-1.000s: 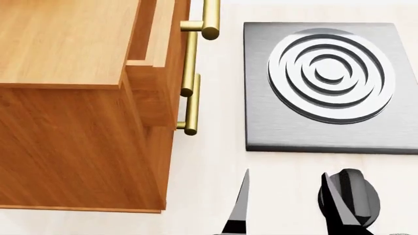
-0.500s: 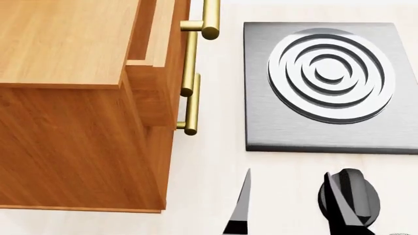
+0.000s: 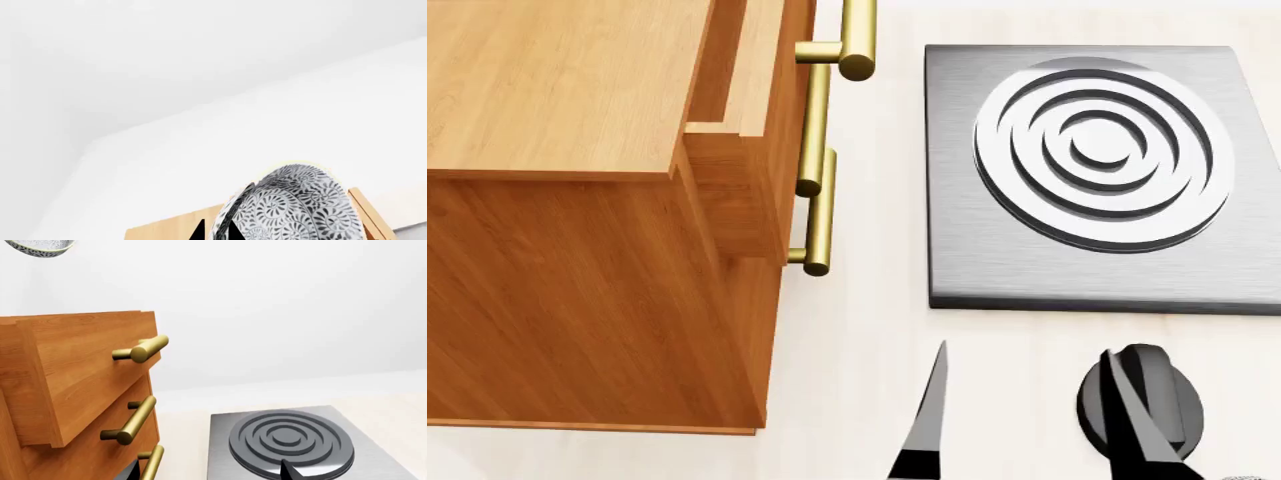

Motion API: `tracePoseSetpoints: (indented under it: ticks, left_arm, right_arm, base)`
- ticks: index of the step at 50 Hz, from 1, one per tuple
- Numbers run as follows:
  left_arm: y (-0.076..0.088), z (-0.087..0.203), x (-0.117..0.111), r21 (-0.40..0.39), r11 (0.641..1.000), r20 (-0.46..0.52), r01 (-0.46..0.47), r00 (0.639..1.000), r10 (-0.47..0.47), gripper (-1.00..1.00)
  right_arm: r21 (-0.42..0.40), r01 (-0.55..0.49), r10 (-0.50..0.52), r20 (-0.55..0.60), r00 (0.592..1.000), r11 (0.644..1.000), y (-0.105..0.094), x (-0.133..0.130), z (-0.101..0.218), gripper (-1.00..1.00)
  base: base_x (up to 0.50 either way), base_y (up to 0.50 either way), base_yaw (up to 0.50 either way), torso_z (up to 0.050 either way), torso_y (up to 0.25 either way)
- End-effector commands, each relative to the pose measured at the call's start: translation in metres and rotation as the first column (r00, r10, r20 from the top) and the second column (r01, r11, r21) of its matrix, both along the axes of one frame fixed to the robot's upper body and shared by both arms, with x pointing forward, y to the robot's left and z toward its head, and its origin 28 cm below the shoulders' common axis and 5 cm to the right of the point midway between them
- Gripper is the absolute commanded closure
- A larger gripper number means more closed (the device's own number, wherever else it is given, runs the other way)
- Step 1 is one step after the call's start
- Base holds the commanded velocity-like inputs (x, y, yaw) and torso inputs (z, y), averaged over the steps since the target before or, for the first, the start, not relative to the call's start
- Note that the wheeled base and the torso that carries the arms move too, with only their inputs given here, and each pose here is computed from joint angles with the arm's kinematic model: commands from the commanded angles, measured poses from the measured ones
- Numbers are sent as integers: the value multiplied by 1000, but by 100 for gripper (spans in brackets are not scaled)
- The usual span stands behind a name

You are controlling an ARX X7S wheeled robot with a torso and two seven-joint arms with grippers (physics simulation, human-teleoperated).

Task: Pick the akita bowl on the wooden cabinet and place it on the plate.

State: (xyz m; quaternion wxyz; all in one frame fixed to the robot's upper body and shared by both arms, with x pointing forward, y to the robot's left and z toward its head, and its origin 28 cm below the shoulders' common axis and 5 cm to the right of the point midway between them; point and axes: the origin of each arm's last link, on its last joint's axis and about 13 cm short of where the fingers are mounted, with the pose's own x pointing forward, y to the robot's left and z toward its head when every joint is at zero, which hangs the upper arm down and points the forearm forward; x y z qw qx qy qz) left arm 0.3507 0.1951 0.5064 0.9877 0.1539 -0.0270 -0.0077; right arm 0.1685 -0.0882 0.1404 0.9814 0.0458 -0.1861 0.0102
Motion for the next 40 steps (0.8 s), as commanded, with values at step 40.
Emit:
tracePoseSetpoints:
  ticks: [40]
  left_arm:
    - [-82, 34, -65, 270, 912, 226, 309, 900, -372, 100]
  right_arm:
    - [3, 14, -14, 54, 998, 1000, -3, -9, 15, -100]
  base:
    - [0, 0, 0, 0, 0]
